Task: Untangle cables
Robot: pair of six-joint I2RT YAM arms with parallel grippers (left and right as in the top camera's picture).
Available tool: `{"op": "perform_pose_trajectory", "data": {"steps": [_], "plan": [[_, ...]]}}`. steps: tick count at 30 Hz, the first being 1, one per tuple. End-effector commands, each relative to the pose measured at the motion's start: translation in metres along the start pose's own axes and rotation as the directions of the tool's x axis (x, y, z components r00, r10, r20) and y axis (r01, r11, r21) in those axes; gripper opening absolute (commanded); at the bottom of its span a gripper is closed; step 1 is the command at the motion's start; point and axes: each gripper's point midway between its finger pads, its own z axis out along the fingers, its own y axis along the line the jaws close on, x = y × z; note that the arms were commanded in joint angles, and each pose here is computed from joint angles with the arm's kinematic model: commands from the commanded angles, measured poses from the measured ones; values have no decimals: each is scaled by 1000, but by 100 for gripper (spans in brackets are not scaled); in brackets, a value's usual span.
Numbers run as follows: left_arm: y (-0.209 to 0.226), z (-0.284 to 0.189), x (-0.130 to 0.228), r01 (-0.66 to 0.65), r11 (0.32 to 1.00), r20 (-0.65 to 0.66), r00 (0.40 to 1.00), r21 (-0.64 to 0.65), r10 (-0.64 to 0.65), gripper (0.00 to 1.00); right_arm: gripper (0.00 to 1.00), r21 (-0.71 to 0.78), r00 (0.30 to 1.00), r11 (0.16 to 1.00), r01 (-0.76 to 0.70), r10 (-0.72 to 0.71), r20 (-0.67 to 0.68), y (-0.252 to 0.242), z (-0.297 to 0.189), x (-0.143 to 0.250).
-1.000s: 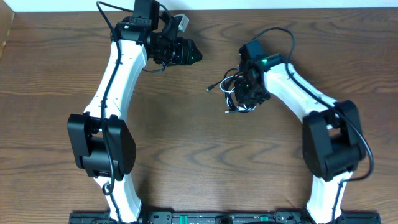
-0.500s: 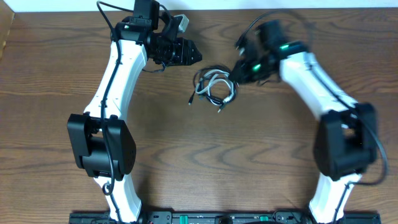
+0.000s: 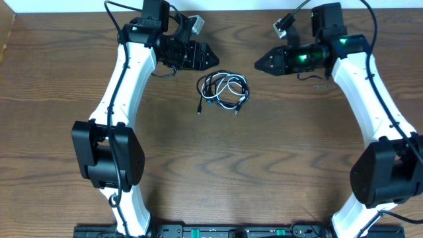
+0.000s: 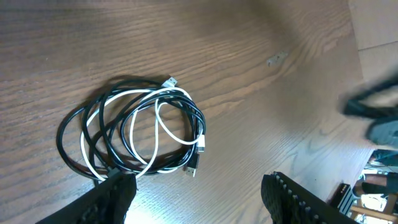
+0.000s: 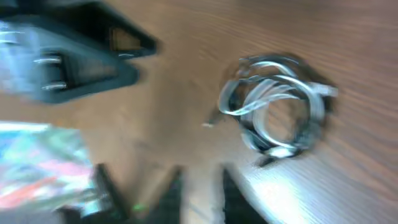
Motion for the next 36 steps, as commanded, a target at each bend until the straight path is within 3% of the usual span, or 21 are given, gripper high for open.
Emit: {"op": "perform_pose_trajectory", "data": {"steps": [1, 8, 13, 17, 27, 28, 31, 36], "plan": [[-7, -6, -6, -23, 1000, 29, 999, 5, 23, 69, 36, 283, 997, 956, -76, 77, 6, -41, 24, 4], [2, -6, -10, 28, 999, 45, 999, -42, -26, 70, 38, 378, 987, 922, -83, 129, -98, -69, 76, 34], [1, -4, -10, 24, 999, 43, 999, -41, -22, 70, 28, 342, 965, 933, -113, 185, -187, -85, 110, 60], [2, -2, -10, 25, 999, 40, 999, -41, -24, 70, 24, 331, 963, 937, -107, 181, -200, -90, 124, 64], [4, -2, -10, 26, 998, 40, 999, -52, -24, 70, 25, 410, 965, 910, -57, 156, -211, -108, 146, 74], [4, -2, -10, 26, 998, 40, 999, -52, -24, 70, 23, 421, 963, 906, -52, 157, -218, -110, 148, 77], [4, -2, -10, 27, 998, 39, 999, -52, -25, 70, 1, 452, 957, 891, -41, 165, -237, -118, 155, 86], [6, -2, -8, 31, 997, 35, 999, -66, -29, 70, 1, 467, 969, 882, -65, 167, -181, -117, 139, 68]]}}
